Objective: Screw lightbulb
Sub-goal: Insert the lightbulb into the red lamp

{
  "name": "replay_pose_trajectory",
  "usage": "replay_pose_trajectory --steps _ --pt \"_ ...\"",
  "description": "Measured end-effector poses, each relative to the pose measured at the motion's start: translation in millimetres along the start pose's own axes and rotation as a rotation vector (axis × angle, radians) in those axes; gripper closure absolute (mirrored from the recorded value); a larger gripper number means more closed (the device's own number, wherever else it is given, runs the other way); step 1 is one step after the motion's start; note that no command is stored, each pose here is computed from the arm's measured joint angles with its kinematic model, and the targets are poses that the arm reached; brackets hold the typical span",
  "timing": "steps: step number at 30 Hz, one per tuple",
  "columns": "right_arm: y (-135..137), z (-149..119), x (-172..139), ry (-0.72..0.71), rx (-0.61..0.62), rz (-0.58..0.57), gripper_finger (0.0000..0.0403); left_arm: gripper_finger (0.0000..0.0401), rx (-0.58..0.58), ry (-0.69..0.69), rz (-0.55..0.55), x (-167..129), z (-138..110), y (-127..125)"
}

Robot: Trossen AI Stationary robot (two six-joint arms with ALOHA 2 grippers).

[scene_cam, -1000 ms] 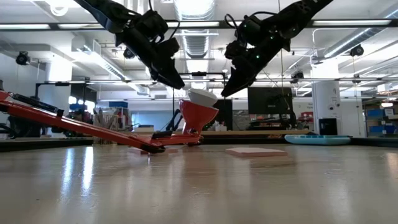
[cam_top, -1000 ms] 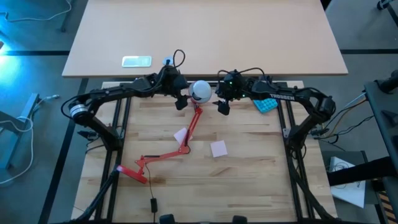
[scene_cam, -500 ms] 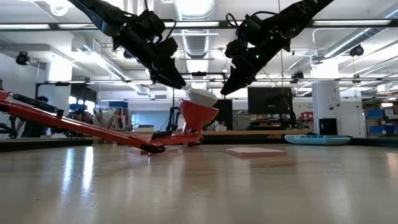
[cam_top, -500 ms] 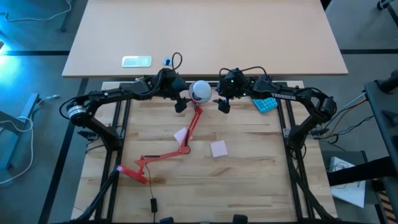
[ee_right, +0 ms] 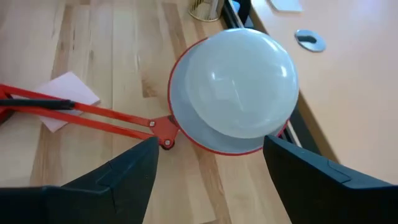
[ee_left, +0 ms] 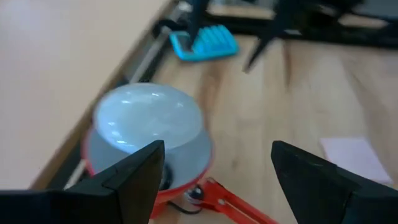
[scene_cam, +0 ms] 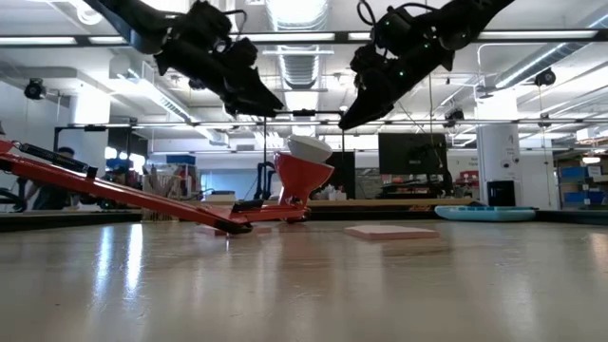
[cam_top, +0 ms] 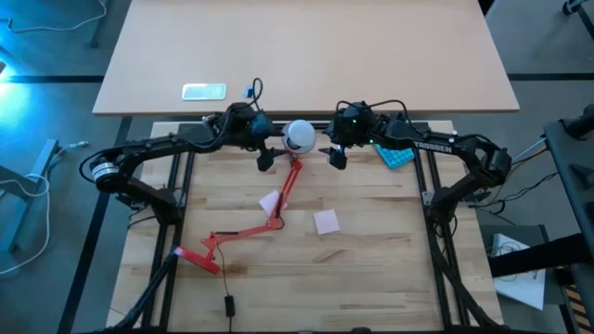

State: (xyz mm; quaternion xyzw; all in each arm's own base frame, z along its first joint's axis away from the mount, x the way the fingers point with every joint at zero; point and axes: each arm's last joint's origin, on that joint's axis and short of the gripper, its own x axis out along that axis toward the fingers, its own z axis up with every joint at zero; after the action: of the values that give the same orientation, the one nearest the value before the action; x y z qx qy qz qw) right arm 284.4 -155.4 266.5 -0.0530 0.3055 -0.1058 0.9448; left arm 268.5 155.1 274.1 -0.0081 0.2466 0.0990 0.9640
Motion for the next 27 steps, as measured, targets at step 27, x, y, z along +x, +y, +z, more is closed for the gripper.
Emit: replay_pose_trajectory --steps 27 --pt "0 -18 16 0.027 0.002 -0.005 0.0127 0.0115 -0.001 -0.220 0.088 -19 -37 -19"
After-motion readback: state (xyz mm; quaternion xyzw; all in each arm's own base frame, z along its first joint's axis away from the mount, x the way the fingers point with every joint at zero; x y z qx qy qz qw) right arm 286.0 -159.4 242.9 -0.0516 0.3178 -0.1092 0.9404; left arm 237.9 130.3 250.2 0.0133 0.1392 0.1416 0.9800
